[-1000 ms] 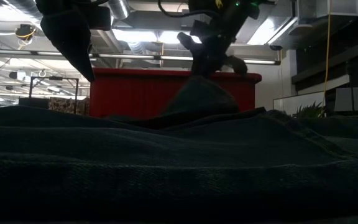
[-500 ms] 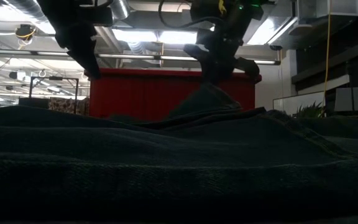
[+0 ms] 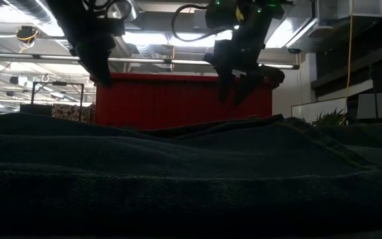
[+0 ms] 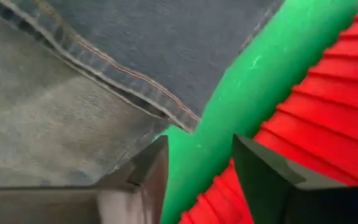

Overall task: Fold laundry
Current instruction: Fold the dark blue pants

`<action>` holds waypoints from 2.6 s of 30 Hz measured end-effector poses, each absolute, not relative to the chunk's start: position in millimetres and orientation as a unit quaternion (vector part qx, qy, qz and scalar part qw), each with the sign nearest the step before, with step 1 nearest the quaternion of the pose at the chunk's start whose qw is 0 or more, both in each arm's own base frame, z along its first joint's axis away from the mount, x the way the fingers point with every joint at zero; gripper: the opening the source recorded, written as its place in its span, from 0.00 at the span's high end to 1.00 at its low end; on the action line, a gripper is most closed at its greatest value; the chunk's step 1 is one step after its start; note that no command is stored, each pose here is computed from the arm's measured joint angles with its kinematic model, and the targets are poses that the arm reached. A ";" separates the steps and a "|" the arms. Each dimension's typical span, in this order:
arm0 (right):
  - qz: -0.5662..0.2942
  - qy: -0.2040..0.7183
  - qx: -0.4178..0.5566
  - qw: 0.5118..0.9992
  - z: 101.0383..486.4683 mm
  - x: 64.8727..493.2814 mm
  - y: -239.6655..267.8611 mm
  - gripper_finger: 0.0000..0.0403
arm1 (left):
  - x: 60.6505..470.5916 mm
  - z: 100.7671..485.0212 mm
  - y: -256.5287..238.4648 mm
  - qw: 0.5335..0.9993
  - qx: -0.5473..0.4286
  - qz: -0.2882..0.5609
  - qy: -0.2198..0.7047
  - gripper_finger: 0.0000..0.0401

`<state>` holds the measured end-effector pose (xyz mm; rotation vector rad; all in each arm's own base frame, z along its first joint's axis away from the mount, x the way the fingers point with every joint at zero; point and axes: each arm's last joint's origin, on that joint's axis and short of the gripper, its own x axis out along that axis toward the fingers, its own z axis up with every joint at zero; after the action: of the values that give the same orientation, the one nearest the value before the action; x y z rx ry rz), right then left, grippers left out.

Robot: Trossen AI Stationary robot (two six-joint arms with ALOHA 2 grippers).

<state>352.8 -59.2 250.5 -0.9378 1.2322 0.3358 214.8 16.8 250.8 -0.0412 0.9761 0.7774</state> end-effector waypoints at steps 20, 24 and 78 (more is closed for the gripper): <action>0.215 0.563 -0.310 0.736 202.5 373.0 -56.6 0.56 | 238.4 192.5 48.9 0.709 -0.113 0.378 0.585 0.62; 0.226 0.597 -0.299 0.709 187.1 372.0 -56.9 0.56 | 240.6 174.3 52.0 0.671 -0.101 0.382 0.628 0.62; 0.160 0.612 -0.346 0.693 181.0 407.2 -67.8 0.56 | 241.5 184.3 54.3 0.673 -0.116 0.393 0.616 0.62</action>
<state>407.2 -67.8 181.0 -0.7728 1.3665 0.3568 241.5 54.3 184.3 -0.2604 1.3865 0.8855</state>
